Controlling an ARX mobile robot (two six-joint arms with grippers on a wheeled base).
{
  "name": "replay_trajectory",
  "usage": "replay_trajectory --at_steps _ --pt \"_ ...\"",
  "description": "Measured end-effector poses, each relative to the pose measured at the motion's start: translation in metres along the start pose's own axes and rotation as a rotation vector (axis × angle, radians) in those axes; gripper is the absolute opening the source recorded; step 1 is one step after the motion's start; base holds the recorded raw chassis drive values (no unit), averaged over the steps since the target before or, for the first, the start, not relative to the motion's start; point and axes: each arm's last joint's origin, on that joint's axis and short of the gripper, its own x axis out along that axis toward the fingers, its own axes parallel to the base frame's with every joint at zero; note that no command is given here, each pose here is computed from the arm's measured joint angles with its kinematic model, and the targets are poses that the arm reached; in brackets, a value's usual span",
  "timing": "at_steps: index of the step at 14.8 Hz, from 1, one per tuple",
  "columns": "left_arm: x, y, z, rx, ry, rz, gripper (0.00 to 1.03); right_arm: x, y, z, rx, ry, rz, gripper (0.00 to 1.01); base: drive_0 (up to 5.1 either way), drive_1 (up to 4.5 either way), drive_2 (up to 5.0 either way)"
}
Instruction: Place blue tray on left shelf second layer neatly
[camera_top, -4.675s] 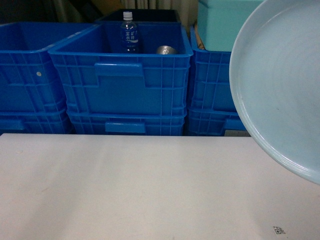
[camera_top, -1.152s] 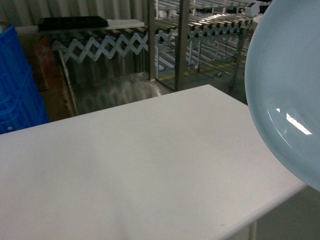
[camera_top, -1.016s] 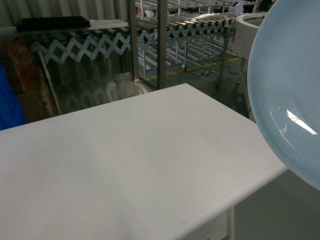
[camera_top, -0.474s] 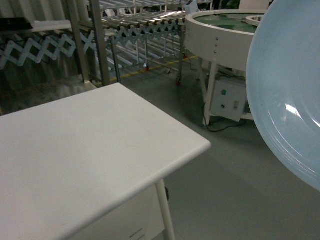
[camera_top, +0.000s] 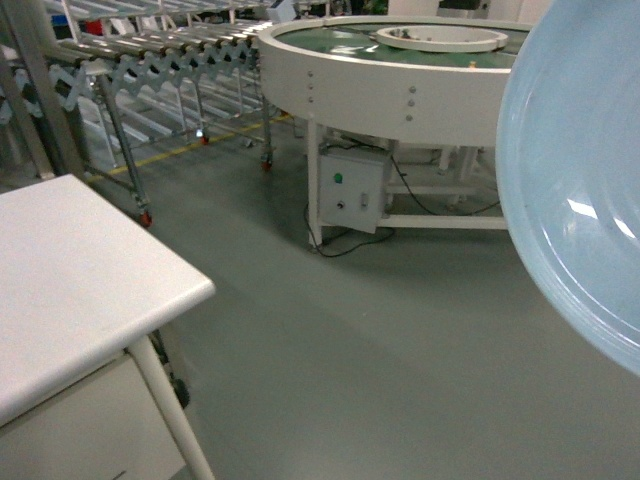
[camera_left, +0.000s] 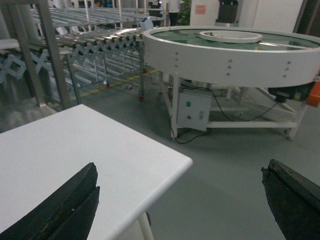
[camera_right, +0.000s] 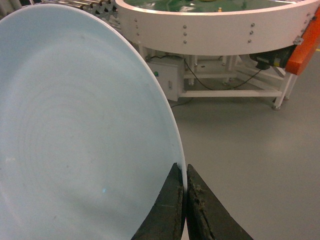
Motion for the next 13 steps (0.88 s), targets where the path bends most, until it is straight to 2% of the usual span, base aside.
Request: replay_trajectory --at_steps 13 --pt "0.0000 0.0000 0.0001 0.000 -0.002 -0.002 0.98 -0.0011 0.0001 0.0014 -0.001 -0.011 -0.001 0.02 3.3 -4.16 -4.2"
